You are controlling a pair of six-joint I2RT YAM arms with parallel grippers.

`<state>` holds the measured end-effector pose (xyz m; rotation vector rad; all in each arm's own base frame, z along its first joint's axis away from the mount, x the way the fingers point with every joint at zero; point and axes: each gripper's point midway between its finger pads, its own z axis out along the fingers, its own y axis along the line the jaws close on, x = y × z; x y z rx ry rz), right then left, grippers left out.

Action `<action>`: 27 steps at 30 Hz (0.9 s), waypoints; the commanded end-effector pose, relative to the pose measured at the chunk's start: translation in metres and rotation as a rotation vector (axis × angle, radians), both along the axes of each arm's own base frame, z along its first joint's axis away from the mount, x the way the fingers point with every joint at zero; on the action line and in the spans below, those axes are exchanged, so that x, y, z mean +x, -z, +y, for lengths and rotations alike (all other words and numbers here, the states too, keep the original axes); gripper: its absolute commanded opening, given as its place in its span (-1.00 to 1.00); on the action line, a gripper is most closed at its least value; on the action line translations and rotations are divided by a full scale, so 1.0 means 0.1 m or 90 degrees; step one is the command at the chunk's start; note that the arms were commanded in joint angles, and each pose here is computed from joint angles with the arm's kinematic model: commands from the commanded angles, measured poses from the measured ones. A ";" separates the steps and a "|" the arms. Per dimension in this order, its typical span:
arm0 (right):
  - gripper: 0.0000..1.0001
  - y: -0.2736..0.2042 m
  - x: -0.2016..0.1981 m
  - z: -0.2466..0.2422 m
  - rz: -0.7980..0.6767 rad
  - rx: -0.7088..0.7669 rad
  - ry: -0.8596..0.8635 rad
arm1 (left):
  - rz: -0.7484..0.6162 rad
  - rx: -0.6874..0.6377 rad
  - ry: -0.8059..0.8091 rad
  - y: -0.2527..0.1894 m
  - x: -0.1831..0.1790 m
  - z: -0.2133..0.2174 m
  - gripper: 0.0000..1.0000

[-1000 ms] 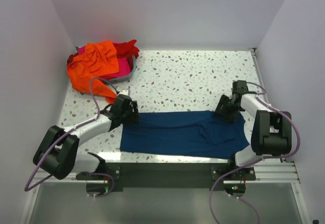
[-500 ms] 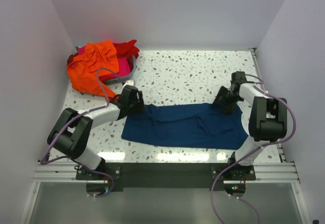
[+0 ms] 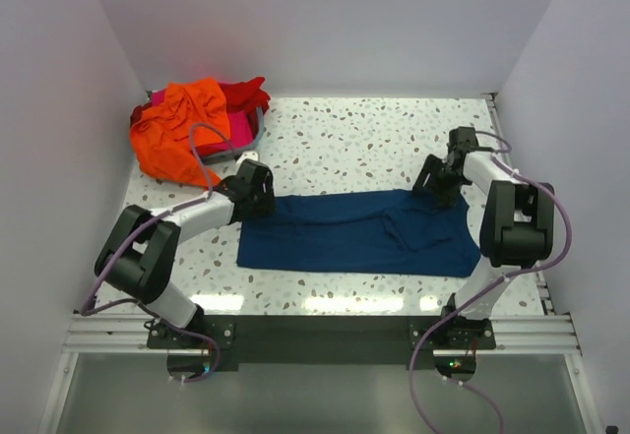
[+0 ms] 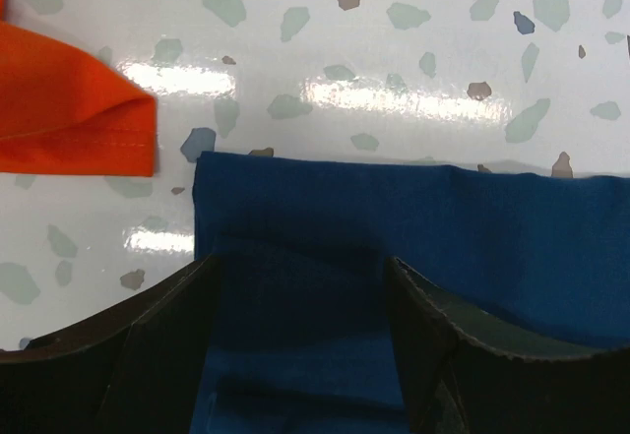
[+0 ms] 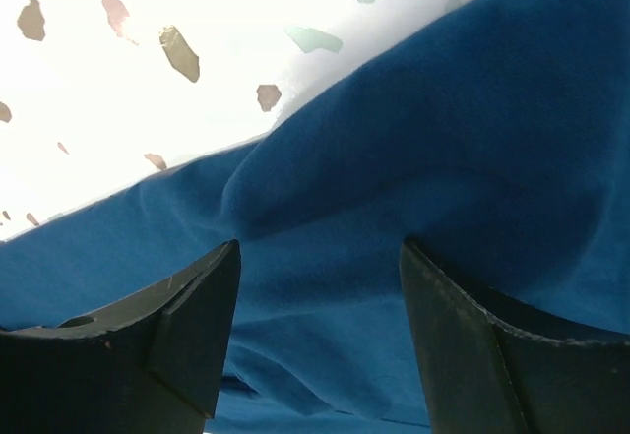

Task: Fold and stack the t-shirts
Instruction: Fold the tshirt

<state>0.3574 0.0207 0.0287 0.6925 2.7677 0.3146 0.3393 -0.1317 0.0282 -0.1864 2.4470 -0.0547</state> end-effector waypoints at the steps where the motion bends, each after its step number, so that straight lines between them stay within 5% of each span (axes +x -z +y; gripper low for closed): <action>1: 0.40 -0.42 0.09 -0.10 -0.086 -0.040 -0.010 | -0.058 0.018 -0.003 -0.40 0.09 0.10 0.44; 8: 0.45 -0.87 -0.33 -0.03 -0.152 -0.050 -0.022 | -0.090 0.016 0.001 -0.71 -0.02 0.17 0.48; 18: 0.33 -0.47 -1.11 0.11 -0.076 -0.047 -0.034 | -0.053 0.002 0.009 -0.48 -0.25 0.20 0.47; 27: 0.18 -0.21 -1.19 0.25 -0.048 -0.051 -0.044 | -0.044 -0.002 0.013 -0.44 -0.29 0.20 0.47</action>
